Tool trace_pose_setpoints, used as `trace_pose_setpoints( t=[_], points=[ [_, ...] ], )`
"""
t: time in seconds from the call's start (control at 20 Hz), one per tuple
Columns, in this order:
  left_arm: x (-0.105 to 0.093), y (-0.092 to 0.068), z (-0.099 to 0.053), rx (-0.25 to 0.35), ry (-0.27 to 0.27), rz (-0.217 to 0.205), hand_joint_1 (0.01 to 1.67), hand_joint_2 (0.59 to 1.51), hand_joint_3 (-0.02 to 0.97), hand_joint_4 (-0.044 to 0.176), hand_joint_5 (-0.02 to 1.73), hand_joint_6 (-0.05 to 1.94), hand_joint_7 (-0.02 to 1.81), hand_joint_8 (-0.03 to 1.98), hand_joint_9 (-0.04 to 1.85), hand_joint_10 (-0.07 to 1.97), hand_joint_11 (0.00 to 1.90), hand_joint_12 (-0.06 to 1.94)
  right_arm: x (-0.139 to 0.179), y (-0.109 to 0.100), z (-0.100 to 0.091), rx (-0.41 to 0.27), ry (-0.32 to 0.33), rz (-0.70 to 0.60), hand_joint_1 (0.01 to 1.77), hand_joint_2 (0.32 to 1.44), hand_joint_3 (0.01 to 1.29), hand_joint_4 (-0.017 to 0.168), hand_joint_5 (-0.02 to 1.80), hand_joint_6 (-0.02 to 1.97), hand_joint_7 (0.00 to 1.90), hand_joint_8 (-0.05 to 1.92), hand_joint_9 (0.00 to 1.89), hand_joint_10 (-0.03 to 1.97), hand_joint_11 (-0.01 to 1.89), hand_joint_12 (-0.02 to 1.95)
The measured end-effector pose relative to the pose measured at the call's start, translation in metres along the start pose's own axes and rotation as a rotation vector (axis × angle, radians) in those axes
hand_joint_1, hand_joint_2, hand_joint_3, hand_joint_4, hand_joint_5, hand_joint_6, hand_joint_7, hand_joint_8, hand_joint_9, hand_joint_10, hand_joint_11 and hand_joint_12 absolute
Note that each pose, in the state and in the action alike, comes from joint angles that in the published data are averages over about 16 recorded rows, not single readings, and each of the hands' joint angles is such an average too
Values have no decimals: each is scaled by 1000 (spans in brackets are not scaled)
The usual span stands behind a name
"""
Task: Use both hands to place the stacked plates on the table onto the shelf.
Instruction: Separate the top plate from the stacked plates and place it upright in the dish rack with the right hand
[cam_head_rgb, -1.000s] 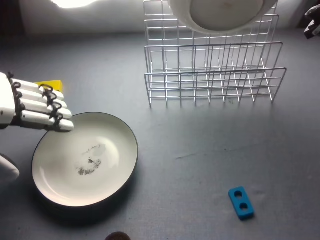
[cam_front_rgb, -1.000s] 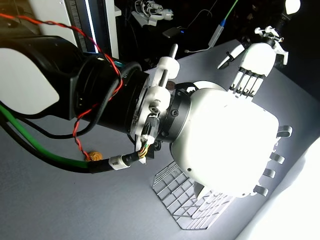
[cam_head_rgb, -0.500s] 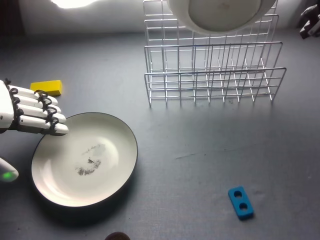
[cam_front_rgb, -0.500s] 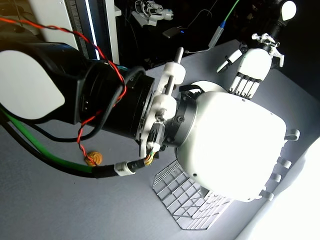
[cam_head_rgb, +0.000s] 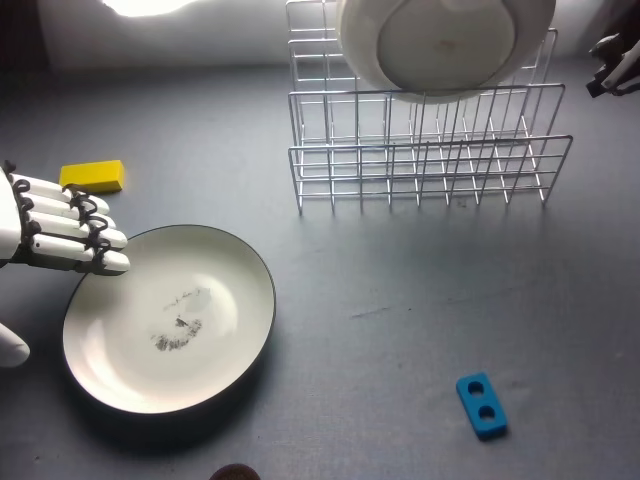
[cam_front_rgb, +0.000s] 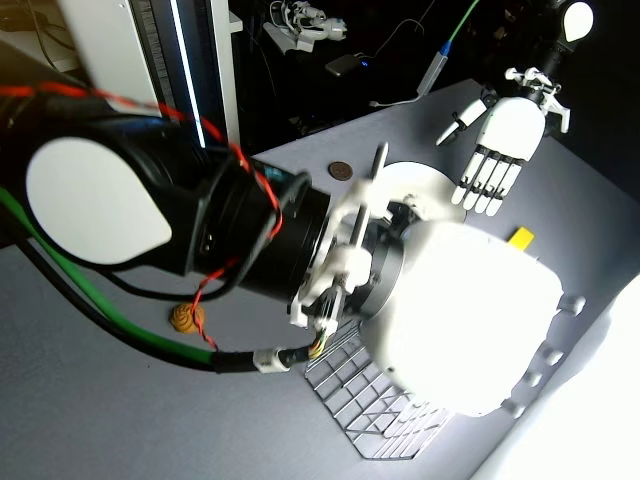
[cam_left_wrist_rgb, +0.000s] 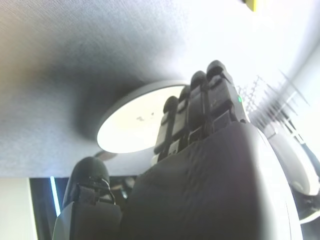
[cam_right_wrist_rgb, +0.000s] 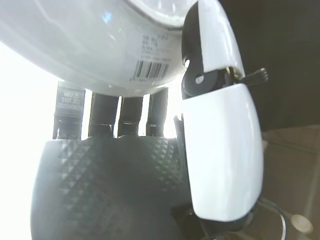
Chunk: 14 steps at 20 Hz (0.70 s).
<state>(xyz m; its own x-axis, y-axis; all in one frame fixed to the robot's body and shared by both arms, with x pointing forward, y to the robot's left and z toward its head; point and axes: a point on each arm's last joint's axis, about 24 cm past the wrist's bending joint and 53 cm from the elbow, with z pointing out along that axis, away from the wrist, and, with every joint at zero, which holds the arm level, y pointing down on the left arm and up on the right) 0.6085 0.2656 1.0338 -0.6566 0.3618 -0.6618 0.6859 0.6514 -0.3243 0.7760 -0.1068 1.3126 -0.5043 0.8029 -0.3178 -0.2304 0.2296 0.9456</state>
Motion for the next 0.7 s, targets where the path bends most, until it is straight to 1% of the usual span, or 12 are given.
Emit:
trace_pose_setpoints(
  t=[0.7],
  points=[
    [4,0,-5,6,12,-3,16,1171,15,4,16,12,1,-6,21,8,15,-11,2,-34,8,45,-1,50,1217,1003,18,17,937,987,1058,844,1296,23,879,1109]
  ],
)
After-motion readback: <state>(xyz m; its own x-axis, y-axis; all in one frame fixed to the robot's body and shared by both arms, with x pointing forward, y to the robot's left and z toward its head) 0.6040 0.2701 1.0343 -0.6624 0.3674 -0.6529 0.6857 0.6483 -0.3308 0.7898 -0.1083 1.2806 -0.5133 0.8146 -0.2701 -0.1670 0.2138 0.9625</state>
